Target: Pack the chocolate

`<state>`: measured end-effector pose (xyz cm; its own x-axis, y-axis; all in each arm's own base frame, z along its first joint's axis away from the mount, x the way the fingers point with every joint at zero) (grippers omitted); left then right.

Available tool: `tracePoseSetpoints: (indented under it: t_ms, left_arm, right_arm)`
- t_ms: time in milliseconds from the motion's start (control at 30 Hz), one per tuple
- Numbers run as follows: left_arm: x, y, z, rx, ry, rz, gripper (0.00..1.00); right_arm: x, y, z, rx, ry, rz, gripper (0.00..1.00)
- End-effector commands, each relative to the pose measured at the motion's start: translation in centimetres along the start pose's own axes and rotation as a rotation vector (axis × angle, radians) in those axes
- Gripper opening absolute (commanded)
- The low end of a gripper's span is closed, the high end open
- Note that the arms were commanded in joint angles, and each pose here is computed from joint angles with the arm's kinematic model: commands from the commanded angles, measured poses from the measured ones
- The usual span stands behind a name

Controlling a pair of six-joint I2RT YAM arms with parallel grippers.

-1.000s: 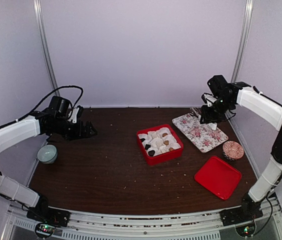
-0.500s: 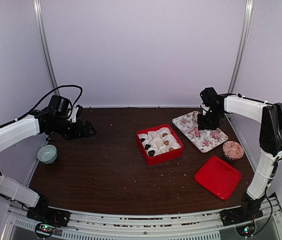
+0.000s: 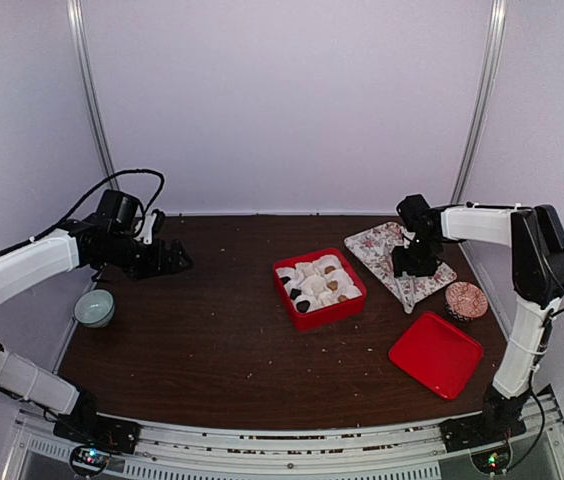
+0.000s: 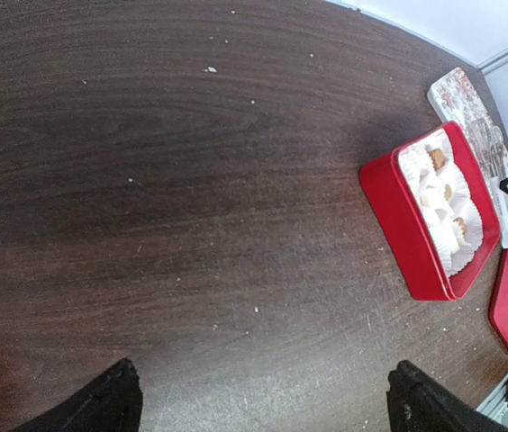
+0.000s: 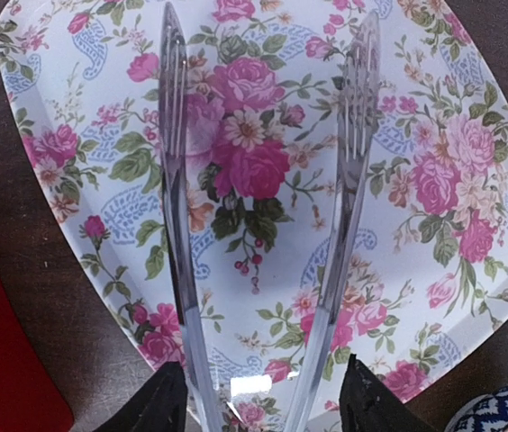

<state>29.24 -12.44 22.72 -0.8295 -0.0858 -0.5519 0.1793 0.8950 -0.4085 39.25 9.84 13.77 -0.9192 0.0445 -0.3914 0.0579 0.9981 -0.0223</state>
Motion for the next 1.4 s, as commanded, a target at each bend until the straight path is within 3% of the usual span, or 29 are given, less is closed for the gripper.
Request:
tracePoseSetpoints:
  t_ms: [0,333,433,867,1367]
  left_arm:
    - [-1.3,-0.4,-0.9,0.014,-0.052,0.001,0.98]
    - [-0.9,-0.3,-1.3,0.005,-0.057,0.007,0.98]
    - [-0.9,-0.2,-1.3,0.003,-0.062,0.014,0.98]
    - [-1.6,-1.3,-0.3,0.094,-0.019,0.082,0.98]
    - [-0.5,-0.9,0.3,0.1,0.02,0.067,0.98]
  right_arm:
    - [0.1,-0.3,0.7,0.013,-0.005,0.0,0.61]
    - [-0.2,-0.6,-6.4,-0.084,-0.07,-0.013,0.83]
    - [1.4,-0.7,-8.8,-0.154,-0.066,-0.033,0.84]
    - [13.6,2.9,-11.5,-0.26,0.153,-0.254,0.73]
    - [19.0,5.7,-6.9,-0.158,0.32,-0.406,0.49]
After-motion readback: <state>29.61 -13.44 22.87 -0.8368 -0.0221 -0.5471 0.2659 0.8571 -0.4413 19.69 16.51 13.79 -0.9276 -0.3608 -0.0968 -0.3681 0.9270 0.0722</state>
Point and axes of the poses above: each gripper's point midway between its finger pads, its own z axis out along the fingers, its own y axis along the line the jaws close on, x = y × z, the point moved 8 cm from there along -z, back along the fingers, and after that the axes turned 1 degree about -z, right-handed, at the moved point
